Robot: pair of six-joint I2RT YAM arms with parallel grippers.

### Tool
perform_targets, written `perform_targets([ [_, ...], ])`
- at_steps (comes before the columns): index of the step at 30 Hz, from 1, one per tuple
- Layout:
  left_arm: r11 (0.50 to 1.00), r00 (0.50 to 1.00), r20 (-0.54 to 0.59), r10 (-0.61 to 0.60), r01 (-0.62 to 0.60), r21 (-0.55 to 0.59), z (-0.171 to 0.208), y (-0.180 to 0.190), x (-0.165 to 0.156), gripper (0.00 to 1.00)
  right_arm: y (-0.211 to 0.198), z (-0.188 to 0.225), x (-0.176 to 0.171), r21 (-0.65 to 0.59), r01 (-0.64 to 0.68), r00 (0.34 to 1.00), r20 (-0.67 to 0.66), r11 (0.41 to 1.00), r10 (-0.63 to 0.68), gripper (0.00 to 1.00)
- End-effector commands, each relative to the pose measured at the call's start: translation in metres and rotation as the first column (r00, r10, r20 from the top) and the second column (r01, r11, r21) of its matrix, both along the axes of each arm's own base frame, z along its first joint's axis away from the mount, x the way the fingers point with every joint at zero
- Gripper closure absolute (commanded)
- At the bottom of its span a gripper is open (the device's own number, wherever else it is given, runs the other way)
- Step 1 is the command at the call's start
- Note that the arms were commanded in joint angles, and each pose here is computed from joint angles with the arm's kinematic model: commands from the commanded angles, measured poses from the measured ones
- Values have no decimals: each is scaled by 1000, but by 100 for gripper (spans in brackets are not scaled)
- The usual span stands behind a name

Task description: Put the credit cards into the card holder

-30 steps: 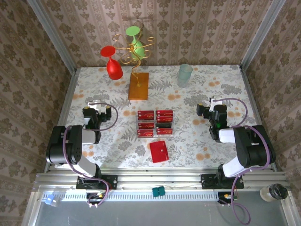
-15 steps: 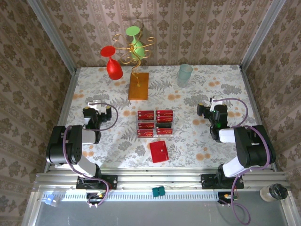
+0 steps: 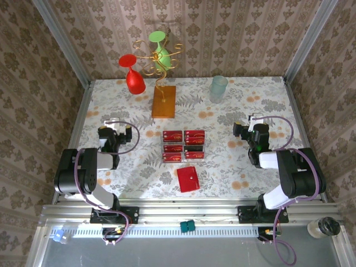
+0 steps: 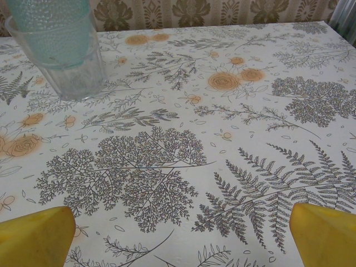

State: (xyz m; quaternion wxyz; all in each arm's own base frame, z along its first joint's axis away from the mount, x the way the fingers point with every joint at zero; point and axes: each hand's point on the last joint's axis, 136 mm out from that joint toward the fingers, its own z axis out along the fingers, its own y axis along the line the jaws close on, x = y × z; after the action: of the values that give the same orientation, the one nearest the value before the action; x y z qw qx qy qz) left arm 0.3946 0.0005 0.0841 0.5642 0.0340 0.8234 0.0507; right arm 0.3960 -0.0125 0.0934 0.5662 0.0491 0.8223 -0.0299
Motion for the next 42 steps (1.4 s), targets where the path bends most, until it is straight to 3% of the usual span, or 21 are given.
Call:
perform_targets([
  [1,1000,999,32,0,1,-9,11,0,6,0,-2,4,2,3,7,1000,17,1000,-7,0],
  [9,999,998,47,38,-39,16,17,4,5,0,5,24,7,3,-36,999,-20,999,36,0],
  [13,996,997,36,74,-76,42,34,6,5,0,0,58,3,22,-1,1000,-5,1000,1,0],
  [17,991,994,28,104,-106,79,62,6,5,0,-8,95,0,209,125,992,-9,970,-125,0],
  [19,990,989,62,135,-137,29,86,2,3,0,-22,94,-11,363,284,959,-107,887,-263,0],
  [25,945,988,-35,151,-155,-288,134,-28,-20,0,42,105,-15,534,23,979,-181,845,88,5],
  [29,903,979,-144,144,-189,-385,121,-52,-47,0,90,83,-44,549,-70,928,-270,833,257,14],
  [33,903,957,-245,156,-239,-358,88,-63,-72,0,131,54,-79,481,-140,872,-355,866,338,14],
  [42,931,879,-455,146,-277,-236,13,-76,-103,0,157,-7,-140,279,-215,781,-527,936,336,15],
])
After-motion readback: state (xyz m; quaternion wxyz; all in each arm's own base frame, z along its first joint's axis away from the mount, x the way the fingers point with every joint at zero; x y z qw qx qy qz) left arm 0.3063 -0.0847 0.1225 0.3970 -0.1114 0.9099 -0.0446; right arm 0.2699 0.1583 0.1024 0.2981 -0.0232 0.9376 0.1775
